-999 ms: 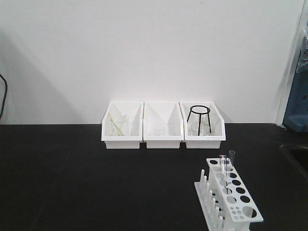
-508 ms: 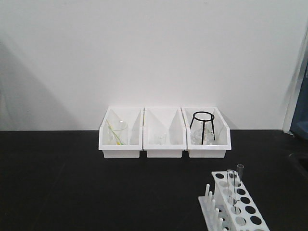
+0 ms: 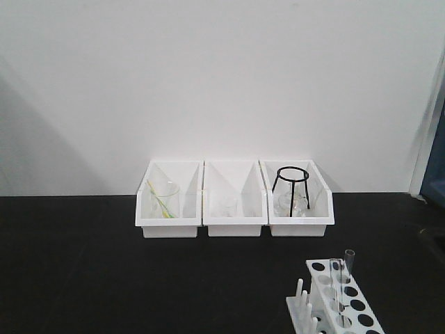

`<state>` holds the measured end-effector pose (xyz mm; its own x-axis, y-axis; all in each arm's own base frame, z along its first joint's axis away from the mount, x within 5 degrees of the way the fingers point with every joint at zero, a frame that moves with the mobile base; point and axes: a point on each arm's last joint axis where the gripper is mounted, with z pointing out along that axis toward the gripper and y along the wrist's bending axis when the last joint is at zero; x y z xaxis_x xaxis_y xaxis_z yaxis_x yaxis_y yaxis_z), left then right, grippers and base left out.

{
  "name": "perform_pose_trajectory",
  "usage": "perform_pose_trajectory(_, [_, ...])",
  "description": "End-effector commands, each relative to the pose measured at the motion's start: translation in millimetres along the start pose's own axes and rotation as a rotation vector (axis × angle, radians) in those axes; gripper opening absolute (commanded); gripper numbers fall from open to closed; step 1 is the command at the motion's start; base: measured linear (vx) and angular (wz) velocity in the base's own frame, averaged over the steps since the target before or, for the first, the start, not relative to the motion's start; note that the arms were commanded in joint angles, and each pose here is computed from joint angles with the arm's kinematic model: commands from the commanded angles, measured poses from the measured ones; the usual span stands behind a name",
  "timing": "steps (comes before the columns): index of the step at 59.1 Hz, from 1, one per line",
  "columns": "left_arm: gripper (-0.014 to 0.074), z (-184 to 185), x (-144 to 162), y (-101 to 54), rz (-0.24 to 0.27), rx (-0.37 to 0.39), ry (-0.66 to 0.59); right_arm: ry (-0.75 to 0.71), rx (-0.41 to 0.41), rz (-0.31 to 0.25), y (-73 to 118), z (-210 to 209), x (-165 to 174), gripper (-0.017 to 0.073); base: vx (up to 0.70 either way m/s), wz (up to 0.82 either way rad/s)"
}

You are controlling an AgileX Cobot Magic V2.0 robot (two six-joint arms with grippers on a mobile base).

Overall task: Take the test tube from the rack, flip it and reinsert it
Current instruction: 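Move the right gripper above the clear test tube in the rack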

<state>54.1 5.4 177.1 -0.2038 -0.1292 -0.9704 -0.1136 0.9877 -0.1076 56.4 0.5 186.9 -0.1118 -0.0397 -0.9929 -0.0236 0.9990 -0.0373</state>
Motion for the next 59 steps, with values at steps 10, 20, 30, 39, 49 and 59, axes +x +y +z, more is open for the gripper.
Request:
perform_pose_trajectory(10, [-0.0006, -1.2, -8.2, -1.8, -0.003, 0.023, -0.096, -0.080, -0.003, -0.008, 0.3, 0.1, -7.5, -0.0009, 0.02, -0.03])
perform_pose_trajectory(20, [-0.0006, -1.2, -8.2, -1.8, -0.003, 0.023, -0.096, -0.124, -0.004, -0.005, 0.5, -0.3, -11.5, -0.0009, 0.00, -0.01])
perform_pose_trajectory(30, [-0.0006, -1.2, -8.2, -1.8, -0.003, 0.023, -0.096, -0.138, -0.005, -0.005, 0.5, -0.5, -12.8, -0.0009, 0.00, 0.00])
perform_pose_trajectory(39, [-0.0006, -1.2, -8.2, -1.8, -0.003, 0.023, -0.096, -0.143, -0.005, -0.004, 0.6, -0.5, -13.2, -0.0009, 0.00, 0.00])
perform_pose_trajectory(49, [-0.0006, -1.2, -8.2, -1.8, -0.003, 0.023, -0.096, -0.186, -0.007, -0.004, 0.8, -1.2, -17.1, -0.0009, 0.00, 0.00])
perform_pose_trajectory(59, [-0.0006, -1.2, -8.2, -1.8, -0.003, 0.023, -0.096, -0.192, -0.008, -0.004, 0.8, -1.3, -17.6, -0.0009, 0.00, 0.00])
